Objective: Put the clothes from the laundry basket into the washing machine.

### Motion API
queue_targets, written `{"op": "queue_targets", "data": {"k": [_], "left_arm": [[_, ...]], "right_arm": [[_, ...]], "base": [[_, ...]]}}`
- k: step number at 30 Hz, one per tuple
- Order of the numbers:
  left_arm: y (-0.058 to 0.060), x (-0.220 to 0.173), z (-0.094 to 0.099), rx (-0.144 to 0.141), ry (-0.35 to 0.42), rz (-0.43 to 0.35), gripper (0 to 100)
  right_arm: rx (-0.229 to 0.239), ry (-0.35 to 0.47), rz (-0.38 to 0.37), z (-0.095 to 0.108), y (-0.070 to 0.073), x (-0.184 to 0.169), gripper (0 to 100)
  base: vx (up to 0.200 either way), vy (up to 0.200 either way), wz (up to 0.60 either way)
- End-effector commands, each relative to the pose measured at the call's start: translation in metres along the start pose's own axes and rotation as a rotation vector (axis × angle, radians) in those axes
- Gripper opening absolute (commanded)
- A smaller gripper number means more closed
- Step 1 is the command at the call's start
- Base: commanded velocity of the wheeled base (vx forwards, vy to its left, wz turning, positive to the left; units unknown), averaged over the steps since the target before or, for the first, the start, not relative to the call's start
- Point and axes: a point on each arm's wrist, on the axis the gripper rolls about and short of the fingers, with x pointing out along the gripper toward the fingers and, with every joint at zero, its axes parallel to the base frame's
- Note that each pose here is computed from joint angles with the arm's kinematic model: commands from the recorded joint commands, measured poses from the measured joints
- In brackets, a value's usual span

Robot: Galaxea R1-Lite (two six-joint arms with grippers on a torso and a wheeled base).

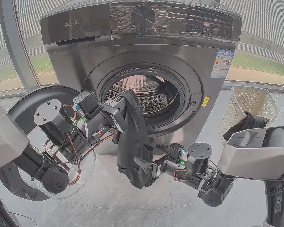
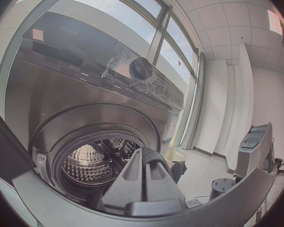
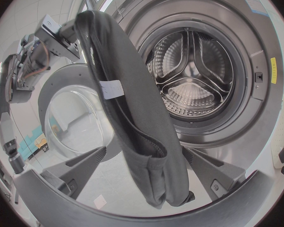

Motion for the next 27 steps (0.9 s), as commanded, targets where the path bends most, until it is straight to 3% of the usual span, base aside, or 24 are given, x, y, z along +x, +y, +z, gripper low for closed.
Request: {"op": "queue_targets", "data": {"k": [1,13,20,21,27], "left_arm": [[-0.006,0.000,0.005,-0.003,-0.015,-0.022,0],[-0.011,-0.005,0.014,-0.006,-0.032,-0.039,0],[-0.012,-0.006,0.018,-0.014,-0.044,-0.041,0],[-0.011,-0.006,0.018,-0.015,-0.042,-0.041,0],[-0.008,-0.005,0.014,-0.013,-0.033,-0.030,0]], "right_arm": [[-0.023,0.002,-0.023,-0.020,-0.013,0.021,100],[-0.042,-0.069,-0.051,-0.020,-0.026,0.045,100],[-0.041,-0.074,-0.055,-0.024,-0.022,0.049,100],[-0.041,-0.078,-0.059,-0.024,-0.021,0.049,0],[-0.037,-0.083,-0.048,-0.022,-0.016,0.048,0]], "base": [[0.000,0.000,0.00],[0.000,0.000,0.00],[0.000,0.000,0.00],[0.000,0.000,0.00],[0.000,0.000,0.00]]}}
